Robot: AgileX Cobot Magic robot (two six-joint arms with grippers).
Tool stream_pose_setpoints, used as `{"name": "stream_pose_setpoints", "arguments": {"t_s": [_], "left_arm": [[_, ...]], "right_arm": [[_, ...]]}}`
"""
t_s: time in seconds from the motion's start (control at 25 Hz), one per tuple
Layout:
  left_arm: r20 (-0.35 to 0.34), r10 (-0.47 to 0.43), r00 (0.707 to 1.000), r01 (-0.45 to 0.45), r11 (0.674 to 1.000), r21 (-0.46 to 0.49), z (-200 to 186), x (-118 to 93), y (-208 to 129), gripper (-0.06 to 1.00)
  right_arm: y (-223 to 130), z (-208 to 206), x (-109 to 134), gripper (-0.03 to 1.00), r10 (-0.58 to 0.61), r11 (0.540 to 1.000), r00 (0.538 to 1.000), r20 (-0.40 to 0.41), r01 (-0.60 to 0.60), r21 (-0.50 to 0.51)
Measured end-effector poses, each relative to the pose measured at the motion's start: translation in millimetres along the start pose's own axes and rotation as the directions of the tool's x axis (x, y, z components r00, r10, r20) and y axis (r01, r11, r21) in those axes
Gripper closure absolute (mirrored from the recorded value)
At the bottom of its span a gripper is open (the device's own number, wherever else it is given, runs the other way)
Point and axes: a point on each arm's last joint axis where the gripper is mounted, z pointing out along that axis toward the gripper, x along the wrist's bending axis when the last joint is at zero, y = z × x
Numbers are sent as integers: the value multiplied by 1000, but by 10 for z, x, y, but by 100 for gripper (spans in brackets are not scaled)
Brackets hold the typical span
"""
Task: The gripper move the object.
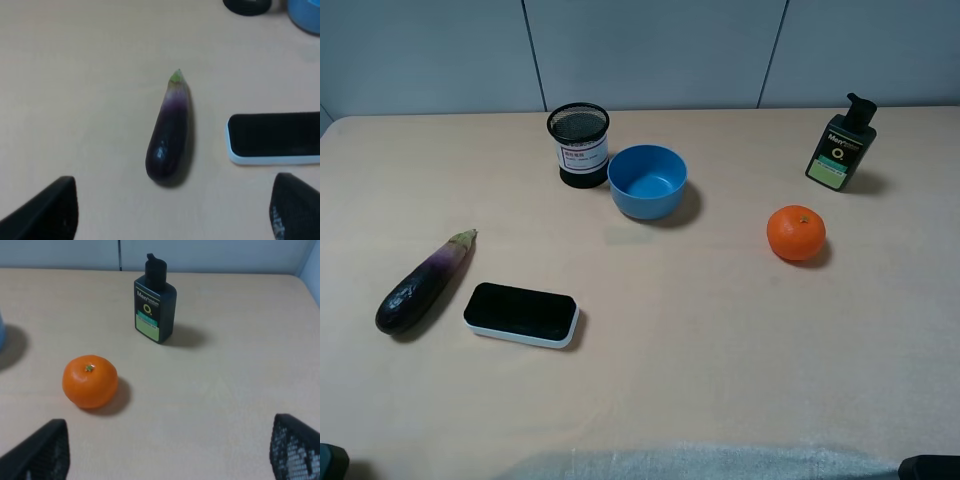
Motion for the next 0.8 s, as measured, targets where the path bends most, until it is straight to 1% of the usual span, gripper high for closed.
{"name": "stream_pose_setpoints", "arguments": {"t_s": [0.16,0.8], "left_arm": [[0,15,1000,-15,1000,-11,37,2,0,17],[-1,18,1000,-18,1000,-11,44,3,-1,17]], "right_arm": [[0,0,0,36,0,1000,1000,0,0,0],[0,0,0,36,0,1000,1000,0,0,0]]}}
